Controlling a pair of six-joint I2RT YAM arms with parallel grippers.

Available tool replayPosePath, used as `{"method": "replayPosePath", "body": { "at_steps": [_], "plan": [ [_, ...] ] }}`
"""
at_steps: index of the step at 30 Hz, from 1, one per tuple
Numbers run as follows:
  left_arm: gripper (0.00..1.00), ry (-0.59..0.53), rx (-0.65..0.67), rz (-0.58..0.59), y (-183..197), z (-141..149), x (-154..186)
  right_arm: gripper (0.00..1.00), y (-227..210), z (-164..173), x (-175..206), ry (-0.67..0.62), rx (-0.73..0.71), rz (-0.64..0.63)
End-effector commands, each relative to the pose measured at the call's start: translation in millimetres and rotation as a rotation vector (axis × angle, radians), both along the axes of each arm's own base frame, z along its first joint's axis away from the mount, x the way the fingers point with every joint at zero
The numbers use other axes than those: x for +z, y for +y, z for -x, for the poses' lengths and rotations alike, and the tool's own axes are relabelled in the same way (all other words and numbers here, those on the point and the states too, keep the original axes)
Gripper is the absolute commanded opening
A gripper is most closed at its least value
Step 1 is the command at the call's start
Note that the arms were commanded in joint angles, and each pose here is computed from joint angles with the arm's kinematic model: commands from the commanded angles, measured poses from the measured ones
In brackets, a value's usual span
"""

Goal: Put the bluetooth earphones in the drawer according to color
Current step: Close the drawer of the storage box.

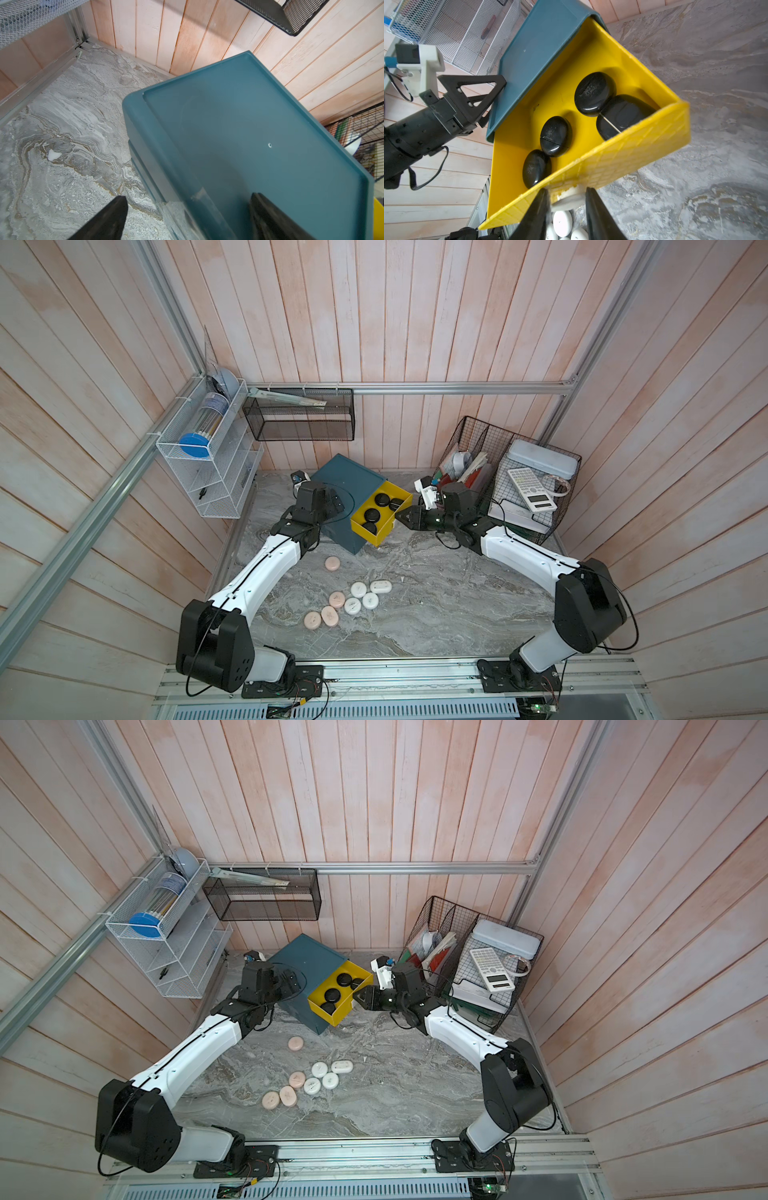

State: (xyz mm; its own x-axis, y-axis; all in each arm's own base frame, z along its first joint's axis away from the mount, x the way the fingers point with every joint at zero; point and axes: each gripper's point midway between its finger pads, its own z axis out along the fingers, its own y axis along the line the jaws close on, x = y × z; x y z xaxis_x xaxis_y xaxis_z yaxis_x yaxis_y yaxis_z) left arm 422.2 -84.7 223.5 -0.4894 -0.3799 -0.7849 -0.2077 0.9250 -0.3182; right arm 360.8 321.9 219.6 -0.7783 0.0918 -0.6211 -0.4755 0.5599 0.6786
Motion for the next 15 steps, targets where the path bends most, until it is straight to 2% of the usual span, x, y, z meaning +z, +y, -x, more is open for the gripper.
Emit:
{"method": "replayPosePath", "body": {
  "at_steps": [1, 15],
  "plan": [
    [0.97, 0.175, -0.065, -0.023, -7.5, 20.2, -52.6, 0.35, 17.7, -9.6, 25.1, -0.045, 0.024, -0.080],
    [0.96, 0.166, -0.082, 0.001, -12.7, 21.6, -52.7, 0.31, 64.0, -27.7, 38.5, -0.034, 0.079, -0.185]
  ]
}}
